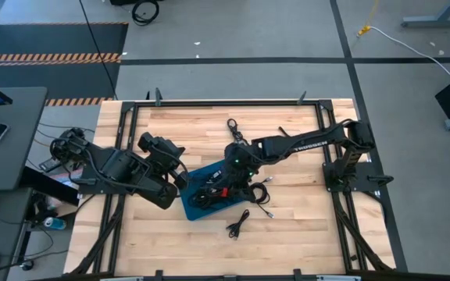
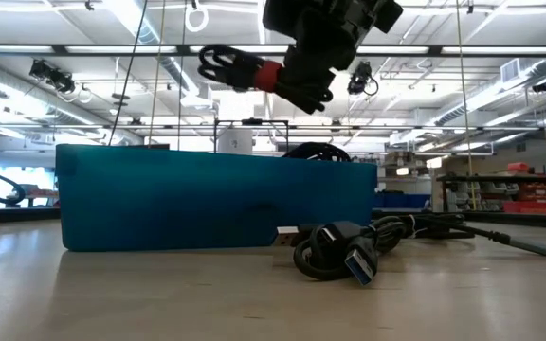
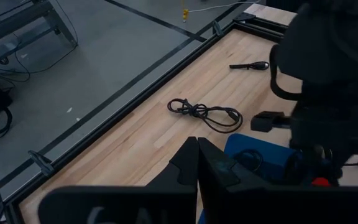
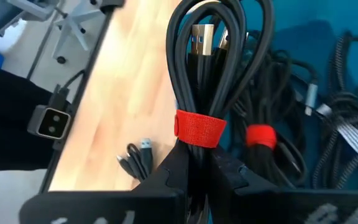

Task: Pick and place USB-C Cables
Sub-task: Put the black charger cable into the blue bin

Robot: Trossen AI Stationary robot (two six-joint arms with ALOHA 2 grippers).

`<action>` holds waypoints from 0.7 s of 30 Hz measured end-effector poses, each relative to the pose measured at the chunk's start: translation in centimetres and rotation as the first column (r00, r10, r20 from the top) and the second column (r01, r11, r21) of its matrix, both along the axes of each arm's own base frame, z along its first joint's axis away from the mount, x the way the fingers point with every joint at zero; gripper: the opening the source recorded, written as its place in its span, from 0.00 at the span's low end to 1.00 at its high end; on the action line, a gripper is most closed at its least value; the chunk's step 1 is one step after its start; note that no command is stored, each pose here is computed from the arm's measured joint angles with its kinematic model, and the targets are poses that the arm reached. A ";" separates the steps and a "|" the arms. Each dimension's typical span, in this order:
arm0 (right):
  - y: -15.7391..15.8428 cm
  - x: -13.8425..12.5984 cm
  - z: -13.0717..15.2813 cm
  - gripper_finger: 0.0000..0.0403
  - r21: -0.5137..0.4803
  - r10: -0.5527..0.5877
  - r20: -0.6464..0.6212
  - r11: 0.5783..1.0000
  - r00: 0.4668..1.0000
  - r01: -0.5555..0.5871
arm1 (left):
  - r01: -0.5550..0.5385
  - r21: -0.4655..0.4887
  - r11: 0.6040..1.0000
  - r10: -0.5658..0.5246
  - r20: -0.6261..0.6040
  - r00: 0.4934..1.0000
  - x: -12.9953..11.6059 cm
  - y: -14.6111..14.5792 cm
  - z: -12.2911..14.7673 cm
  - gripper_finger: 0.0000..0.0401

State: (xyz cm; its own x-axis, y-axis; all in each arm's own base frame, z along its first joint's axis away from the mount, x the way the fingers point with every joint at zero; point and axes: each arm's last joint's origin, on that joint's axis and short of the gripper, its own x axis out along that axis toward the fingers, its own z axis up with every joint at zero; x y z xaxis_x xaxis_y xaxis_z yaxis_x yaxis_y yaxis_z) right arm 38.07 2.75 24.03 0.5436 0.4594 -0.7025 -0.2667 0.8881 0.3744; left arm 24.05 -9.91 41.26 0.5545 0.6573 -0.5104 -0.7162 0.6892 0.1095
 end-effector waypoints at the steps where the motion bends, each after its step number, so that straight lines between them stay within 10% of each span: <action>1: 0.2 0.0 0.0 0.08 0.001 0.006 0.003 1.000 1.000 -0.006 | 0.000 0.000 1.000 0.000 0.000 1.000 0.0 0.0 0.0 0.01; 21: 0.1 0.7 -2.8 0.08 -0.118 -0.052 -0.079 0.992 0.995 0.043 | 0.000 -0.003 1.000 0.000 0.006 1.000 0.0 0.0 0.0 0.01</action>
State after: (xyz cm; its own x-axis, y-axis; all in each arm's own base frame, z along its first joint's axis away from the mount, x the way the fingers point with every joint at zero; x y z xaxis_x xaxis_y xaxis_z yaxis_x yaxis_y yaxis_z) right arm 38.82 2.81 21.19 0.5011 0.3469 -0.7928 -0.1959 0.9378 0.2865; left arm 24.10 -9.94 41.29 0.5579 0.6554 -0.5091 -0.7167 0.6898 0.1026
